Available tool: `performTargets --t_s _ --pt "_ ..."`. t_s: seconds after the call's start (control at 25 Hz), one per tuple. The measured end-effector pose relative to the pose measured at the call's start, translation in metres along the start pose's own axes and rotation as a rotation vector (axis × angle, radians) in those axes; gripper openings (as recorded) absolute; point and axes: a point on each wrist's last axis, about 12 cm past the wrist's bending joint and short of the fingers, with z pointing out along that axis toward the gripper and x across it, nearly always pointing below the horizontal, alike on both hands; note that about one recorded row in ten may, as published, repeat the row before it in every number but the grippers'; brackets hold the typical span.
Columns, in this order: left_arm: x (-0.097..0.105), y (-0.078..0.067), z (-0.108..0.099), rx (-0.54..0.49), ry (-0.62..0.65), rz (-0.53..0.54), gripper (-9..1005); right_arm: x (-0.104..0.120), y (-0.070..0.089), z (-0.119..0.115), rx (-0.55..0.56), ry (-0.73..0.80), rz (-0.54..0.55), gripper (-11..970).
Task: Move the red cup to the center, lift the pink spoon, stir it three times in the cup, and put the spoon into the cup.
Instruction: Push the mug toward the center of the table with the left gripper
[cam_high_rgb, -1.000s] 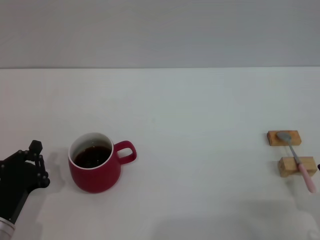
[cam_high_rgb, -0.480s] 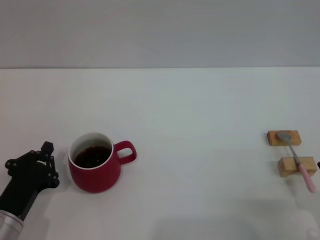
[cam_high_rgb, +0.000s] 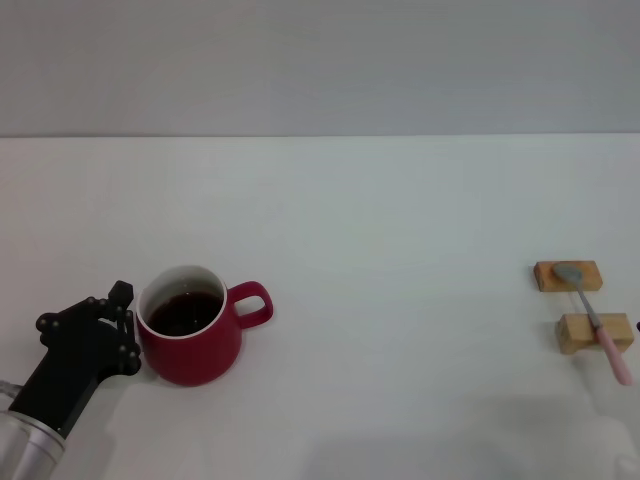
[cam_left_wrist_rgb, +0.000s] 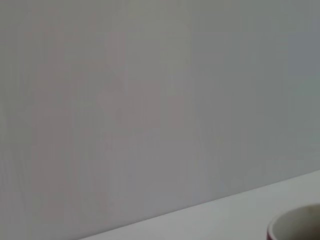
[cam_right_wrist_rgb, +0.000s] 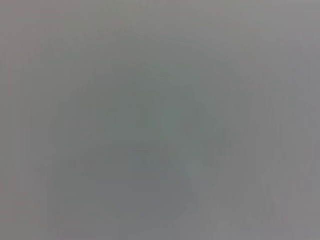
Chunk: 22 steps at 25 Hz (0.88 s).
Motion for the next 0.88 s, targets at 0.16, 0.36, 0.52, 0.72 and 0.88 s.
performTargets --t_s 0.16,0.36,0.52,0.72,0.88 --pt "0.0 -0.002 0.001 0.011 -0.002 -0.003 -2 0.0 0.0 0.0 -0.001 -0.001 0.0 752" --pt "-0.001 -0.007 0.001 0.032 -0.003 -0.005 -2 0.0 0.0 0.002 -0.003 -0.001 0.0 752" --pt "-0.001 -0.008 0.001 0.043 -0.003 -0.004 -2 0.0 0.0 0.002 -0.003 0.0 -0.001 752" --pt "-0.002 -0.014 0.001 0.072 -0.007 -0.009 -2 0.0 0.0 0.002 -0.004 0.001 -0.001 751" --pt "-0.002 -0.015 0.001 0.083 -0.008 -0.004 -2 0.0 0.001 0.001 -0.007 0.0 0.0 751"
